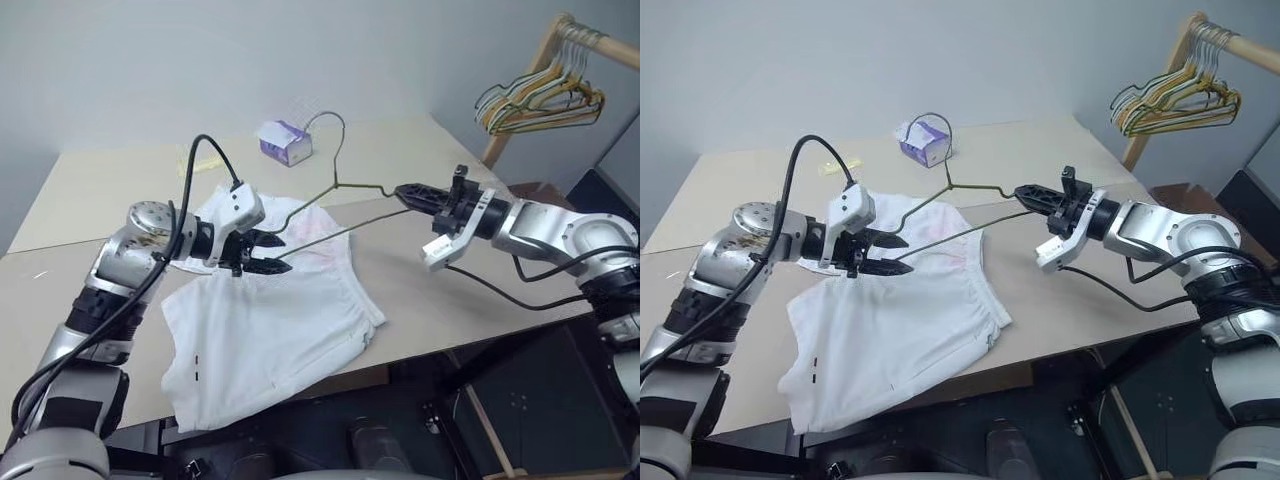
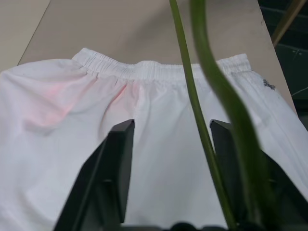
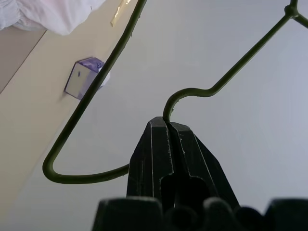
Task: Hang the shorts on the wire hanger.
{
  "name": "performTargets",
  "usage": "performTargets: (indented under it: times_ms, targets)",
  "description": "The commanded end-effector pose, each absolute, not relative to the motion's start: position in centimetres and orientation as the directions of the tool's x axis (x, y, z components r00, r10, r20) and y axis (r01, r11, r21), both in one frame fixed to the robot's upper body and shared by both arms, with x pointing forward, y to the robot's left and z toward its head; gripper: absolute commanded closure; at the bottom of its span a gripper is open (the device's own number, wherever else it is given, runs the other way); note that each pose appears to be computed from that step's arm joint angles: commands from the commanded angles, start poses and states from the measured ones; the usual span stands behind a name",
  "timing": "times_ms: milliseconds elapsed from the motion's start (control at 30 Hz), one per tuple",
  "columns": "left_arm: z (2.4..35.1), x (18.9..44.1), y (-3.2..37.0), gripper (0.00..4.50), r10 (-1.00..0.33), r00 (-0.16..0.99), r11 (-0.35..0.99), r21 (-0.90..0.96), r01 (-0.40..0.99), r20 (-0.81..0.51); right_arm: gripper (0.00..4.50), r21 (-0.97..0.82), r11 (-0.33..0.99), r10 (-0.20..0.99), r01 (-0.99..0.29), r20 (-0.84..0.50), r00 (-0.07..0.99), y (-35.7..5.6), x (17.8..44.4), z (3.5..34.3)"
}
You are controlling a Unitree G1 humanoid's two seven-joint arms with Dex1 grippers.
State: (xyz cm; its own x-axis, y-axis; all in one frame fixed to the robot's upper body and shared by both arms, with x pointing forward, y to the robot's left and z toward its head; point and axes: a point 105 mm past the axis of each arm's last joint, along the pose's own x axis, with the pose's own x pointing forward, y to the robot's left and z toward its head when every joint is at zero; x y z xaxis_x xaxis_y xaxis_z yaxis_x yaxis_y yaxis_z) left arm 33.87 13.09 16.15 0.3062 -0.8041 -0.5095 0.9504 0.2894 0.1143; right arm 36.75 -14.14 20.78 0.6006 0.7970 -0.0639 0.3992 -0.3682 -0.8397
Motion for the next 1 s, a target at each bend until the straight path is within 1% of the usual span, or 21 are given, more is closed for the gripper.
performTargets:
  times_ms: [33, 167, 200, 333, 433, 533, 633, 700, 800, 833, 867, 900, 933, 1000]
  targets:
    - [17.1, 33.9, 12.9, 2.96, -0.802, 0.324, 0.275, 0.171, 0.946, -0.501, 4.5, -0.824, -0.338, 0.811, 0.454, -0.011, 0.584, -13.6, 36.7, 23.0]
    - [17.3, 34.0, 12.7, 4.29, -0.806, 0.328, 0.277, 0.176, 0.945, -0.492, 4.5, -0.824, -0.339, 0.814, 0.453, -0.015, 0.581, -13.6, 36.5, 22.9]
    - [17.3, 34.1, 12.7, 4.43, -0.807, 0.33, 0.279, 0.177, 0.944, -0.49, 4.5, -0.825, -0.339, 0.815, 0.453, -0.016, 0.58, -13.5, 36.5, 22.9]
    - [17.5, 34.3, 12.8, 4.43, -0.806, 0.341, 0.288, 0.184, 0.94, -0.484, 4.5, -0.836, -0.333, 0.823, 0.436, -0.032, 0.568, -13.5, 36.1, 22.6]
    - [17.4, 34.3, 13.1, 4.43, -0.797, 0.357, 0.301, 0.193, 0.934, -0.487, 4.5, -0.882, -0.289, 0.85, 0.371, -0.057, 0.524, -13.1, 35.0, 21.9]
    - [17.1, 34.5, 13.8, 4.5, -0.775, 0.39, 0.316, 0.23, 0.921, -0.497, 3.71, -0.935, -0.243, 0.881, 0.26, -0.101, 0.462, -13.0, 33.4, 21.0]
    - [16.8, 34.8, 14.7, 4.5, -0.744, 0.431, 0.328, 0.284, 0.901, -0.511, 2.74, -0.962, -0.222, 0.895, 0.157, -0.137, 0.424, -13.3, 32.3, 20.6]
    - [16.4, 35.1, 15.3, 4.5, -0.708, 0.475, 0.321, 0.361, 0.876, -0.522, 2.0, -0.978, -0.197, 0.894, 0.072, -0.149, 0.424, -13.5, 32.0, 20.6]
    - [16.3, 35.1, 15.5, 4.5, -0.697, 0.496, 0.281, 0.44, 0.853, -0.518, 0.99, -0.983, -0.114, 0.881, -0.142, -0.166, 0.444, -13.8, 31.7, 21.0]
    - [16.3, 35.0, 15.7, 4.5, -0.691, 0.5, 0.258, 0.468, 0.845, -0.522, 0.63, -0.967, -0.051, 0.875, -0.248, -0.163, 0.456, -13.8, 31.7, 21.6]
    - [16.2, 34.9, 15.7, 4.5, -0.688, 0.501, 0.242, 0.484, 0.841, -0.526, 0.31, -0.945, -0.012, 0.876, -0.327, -0.168, 0.453, -13.7, 31.6, 22.0]
    - [16.3, 34.7, 15.8, 4.5, -0.694, 0.493, 0.217, 0.5, 0.838, -0.525, 0.05, -0.897, 0.016, 0.86, -0.442, -0.214, 0.464, -13.9, 31.8, 22.2]
    - [16.3, 34.5, 15.7, 4.5, -0.707, 0.48, 0.2, 0.505, 0.84, -0.519, 0.05, -0.848, 0.034, 0.851, -0.529, -0.253, 0.46, -14.1, 32.0, 22.2]
    - [16.4, 34.2, 15.6, 4.5, -0.729, 0.459, 0.178, 0.507, 0.843, -0.508, 0.05, -0.762, 0.041, 0.836, -0.646, -0.328, 0.44, -14.3, 32.1, 22.0]
